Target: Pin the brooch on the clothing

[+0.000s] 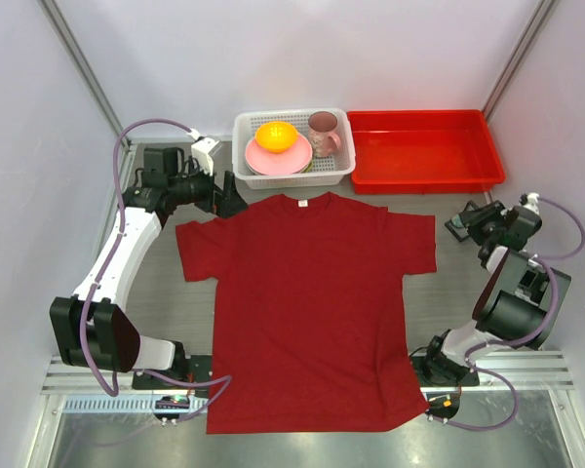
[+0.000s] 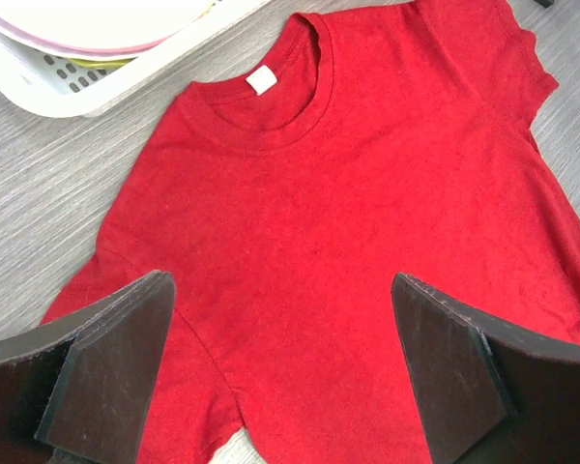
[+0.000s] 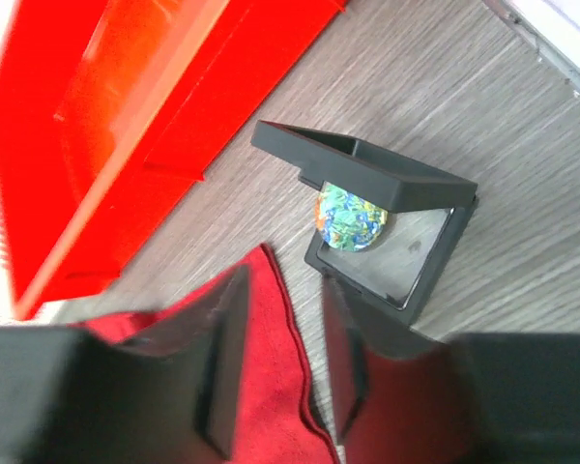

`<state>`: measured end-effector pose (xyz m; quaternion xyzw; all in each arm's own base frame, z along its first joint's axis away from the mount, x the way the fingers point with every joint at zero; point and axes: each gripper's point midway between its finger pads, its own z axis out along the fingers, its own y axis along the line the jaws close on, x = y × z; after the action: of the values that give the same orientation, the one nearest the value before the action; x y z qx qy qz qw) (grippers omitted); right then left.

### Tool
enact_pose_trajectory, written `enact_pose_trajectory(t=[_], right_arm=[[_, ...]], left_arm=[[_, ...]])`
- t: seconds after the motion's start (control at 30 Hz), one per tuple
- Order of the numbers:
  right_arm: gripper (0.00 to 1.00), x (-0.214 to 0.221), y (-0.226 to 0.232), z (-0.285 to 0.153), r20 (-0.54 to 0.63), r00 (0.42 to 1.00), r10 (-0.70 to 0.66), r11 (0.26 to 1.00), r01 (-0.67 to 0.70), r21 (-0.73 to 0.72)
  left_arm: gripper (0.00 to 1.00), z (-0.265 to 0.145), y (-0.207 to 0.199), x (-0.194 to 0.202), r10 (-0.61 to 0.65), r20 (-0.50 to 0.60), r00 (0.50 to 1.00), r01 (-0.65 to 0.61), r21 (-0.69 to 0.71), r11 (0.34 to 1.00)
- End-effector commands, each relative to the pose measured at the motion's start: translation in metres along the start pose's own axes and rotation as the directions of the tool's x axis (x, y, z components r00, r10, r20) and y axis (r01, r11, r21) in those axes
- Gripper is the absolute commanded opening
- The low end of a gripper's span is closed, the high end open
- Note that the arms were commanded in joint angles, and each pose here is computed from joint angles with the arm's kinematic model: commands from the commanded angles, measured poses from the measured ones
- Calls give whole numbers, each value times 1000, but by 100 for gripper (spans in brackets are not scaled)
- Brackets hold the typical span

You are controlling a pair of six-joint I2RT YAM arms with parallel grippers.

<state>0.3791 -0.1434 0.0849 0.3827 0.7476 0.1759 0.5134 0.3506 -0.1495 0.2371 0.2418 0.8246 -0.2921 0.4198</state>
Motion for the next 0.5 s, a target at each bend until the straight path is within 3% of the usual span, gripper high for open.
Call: enact_pose_trajectory(t=[0.0,0.03,0.2,0.27,0.3,0.47], right_arm=[[60,-14,8,-9,-52,964,-262,955,266,132],[64,-17,19,-10,-41,959,-279,949,282,142],[66,-18,12,-20,38,975,-220,901,188,390],[66,-2,28,-18,22,968,-249,877,216,430],[66,-12,29,-19,74,963,-259,854,192,483],[66,-9,17,-6,34,949,-315,757,229,612]], left_arm=[[99,-10,-4,-14,55,31,998,-55,-8,998],[99,-9,-5,-13,53,27,998,-53,-3,999],[99,-7,-4,-14,45,33,998,-45,-1,999],[99,-6,-4,-15,40,35,999,-40,-1,999],[99,-5,-4,-15,38,34,999,-38,2,999],[99,-5,-4,-17,40,42,998,-41,8,999]])
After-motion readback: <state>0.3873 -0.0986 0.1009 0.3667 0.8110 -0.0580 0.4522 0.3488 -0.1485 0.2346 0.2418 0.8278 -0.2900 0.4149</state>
